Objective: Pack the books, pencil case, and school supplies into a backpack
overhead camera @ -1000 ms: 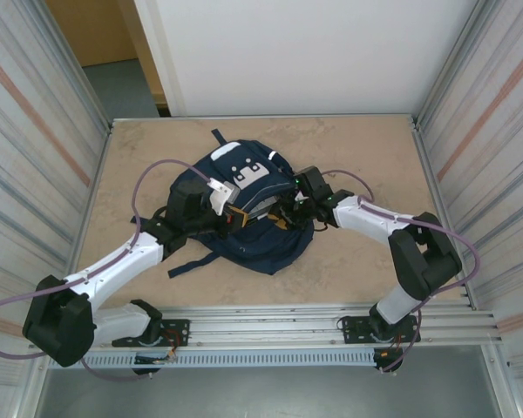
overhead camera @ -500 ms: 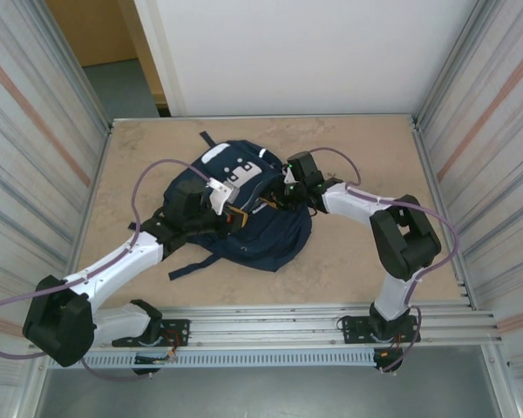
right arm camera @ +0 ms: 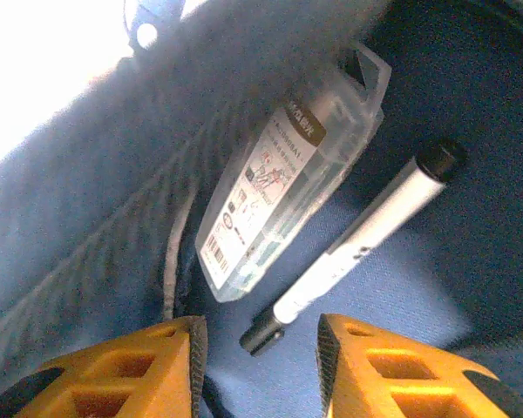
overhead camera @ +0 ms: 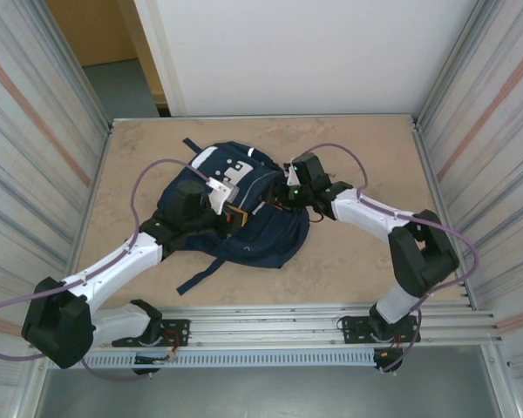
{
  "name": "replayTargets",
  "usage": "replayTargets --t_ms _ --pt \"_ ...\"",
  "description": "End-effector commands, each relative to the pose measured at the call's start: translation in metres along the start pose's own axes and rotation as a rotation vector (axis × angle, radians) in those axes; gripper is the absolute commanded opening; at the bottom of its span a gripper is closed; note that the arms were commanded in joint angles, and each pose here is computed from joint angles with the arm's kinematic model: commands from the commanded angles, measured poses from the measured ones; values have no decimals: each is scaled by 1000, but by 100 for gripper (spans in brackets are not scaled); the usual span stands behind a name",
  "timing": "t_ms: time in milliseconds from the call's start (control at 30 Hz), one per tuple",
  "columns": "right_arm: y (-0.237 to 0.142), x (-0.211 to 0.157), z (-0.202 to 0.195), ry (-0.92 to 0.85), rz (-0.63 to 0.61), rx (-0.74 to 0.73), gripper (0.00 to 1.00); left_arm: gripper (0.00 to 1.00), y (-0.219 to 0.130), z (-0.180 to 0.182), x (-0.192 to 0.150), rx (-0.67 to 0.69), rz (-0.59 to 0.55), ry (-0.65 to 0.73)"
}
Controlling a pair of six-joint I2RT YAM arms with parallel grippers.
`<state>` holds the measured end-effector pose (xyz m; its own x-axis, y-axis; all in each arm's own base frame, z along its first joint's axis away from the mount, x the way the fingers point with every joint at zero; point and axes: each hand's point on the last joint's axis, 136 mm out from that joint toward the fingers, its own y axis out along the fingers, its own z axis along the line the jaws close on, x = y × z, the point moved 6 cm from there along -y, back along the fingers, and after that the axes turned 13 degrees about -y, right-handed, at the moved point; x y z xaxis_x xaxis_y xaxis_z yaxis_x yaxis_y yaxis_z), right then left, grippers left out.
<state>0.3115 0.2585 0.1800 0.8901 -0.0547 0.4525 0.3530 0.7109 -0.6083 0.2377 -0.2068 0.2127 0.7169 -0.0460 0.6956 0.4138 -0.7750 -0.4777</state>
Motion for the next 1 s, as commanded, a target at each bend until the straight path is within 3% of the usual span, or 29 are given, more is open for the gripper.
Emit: replayTargets --t_ms 0,267,567,833,967 --pt "-4 -4 -2 -35 -27 -35 38 0 -8 -10 8 -38 -52 16" --pt "39 10 -5 -11 -54 -130 30 0 -9 -10 16 -22 -101 20" --pt "64 23 6 -62 -70 -22 28 0 -8 -13 13 -51 -82 23" --pt "26 15 29 -131 -49 75 40 0 -8 -9 8 -40 -84 2" --pt "-1 -4 24 -175 -27 21 42 13 -8 -2 5 11 -82 -1"
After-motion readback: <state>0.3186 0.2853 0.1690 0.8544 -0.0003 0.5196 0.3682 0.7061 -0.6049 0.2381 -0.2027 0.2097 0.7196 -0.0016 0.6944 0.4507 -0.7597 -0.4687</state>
